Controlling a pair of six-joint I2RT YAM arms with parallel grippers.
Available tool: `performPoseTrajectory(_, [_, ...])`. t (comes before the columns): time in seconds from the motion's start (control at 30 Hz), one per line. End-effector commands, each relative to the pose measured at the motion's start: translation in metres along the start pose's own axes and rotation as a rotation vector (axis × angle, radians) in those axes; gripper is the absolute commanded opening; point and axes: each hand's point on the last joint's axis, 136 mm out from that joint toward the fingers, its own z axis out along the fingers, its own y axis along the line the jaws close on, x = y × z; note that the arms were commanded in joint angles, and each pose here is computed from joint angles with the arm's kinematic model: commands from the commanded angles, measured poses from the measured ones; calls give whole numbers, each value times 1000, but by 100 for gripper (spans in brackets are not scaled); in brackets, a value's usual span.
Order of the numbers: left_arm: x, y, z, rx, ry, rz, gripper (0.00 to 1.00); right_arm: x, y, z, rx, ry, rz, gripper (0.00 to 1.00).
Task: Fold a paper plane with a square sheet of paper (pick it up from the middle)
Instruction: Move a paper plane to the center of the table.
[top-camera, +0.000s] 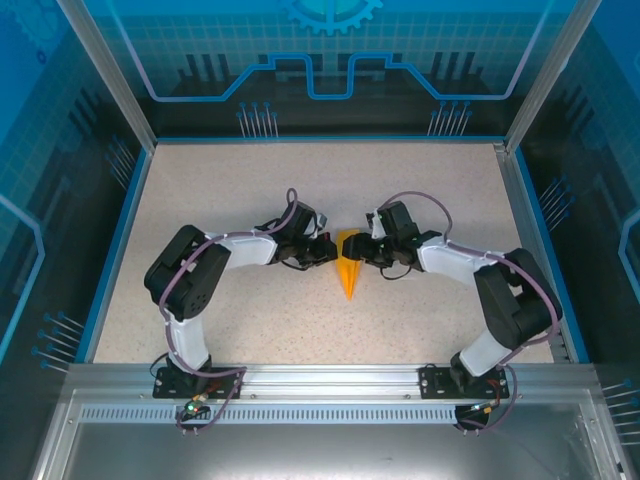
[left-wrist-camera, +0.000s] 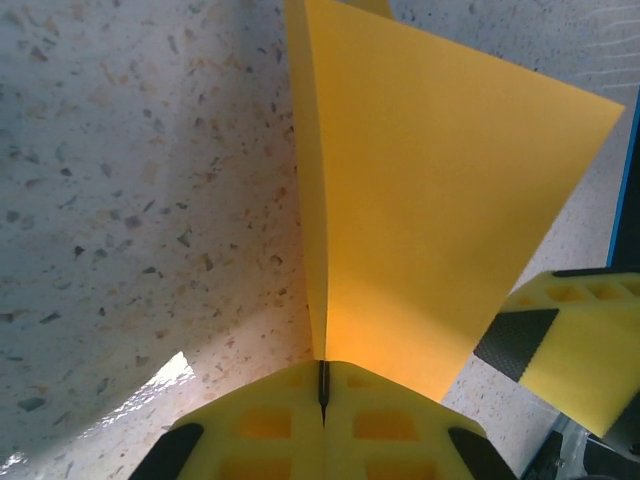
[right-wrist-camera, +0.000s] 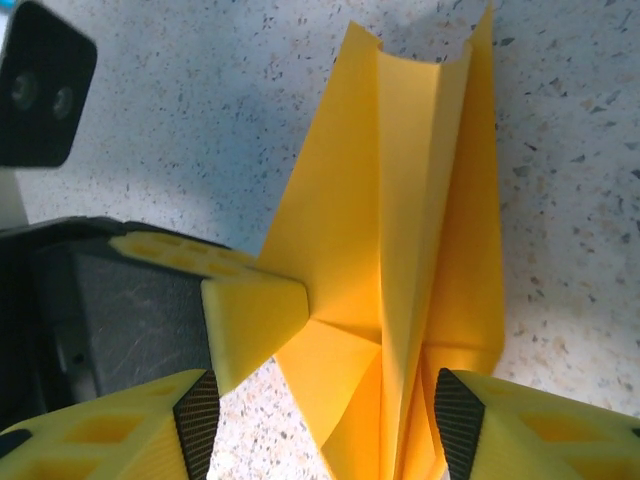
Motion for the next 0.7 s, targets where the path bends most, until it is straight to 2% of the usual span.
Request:
performPoseTrajectory(0.0, [2, 16, 4, -38, -3, -14, 0, 2, 4, 10, -7, 28, 4, 61])
performPoseTrajectory(0.3, [5, 36, 3, -123, -11, -36, 0, -2, -7, 21, 57, 39, 18, 64])
performPoseTrajectory(0.47, [8, 48, 2, -169, -11, -46, 9, 6, -14, 32, 52, 64, 36, 68])
performPoseTrajectory(0.67, [14, 56, 6, -190, 6, -61, 10, 11, -16, 38, 34, 83, 54, 69])
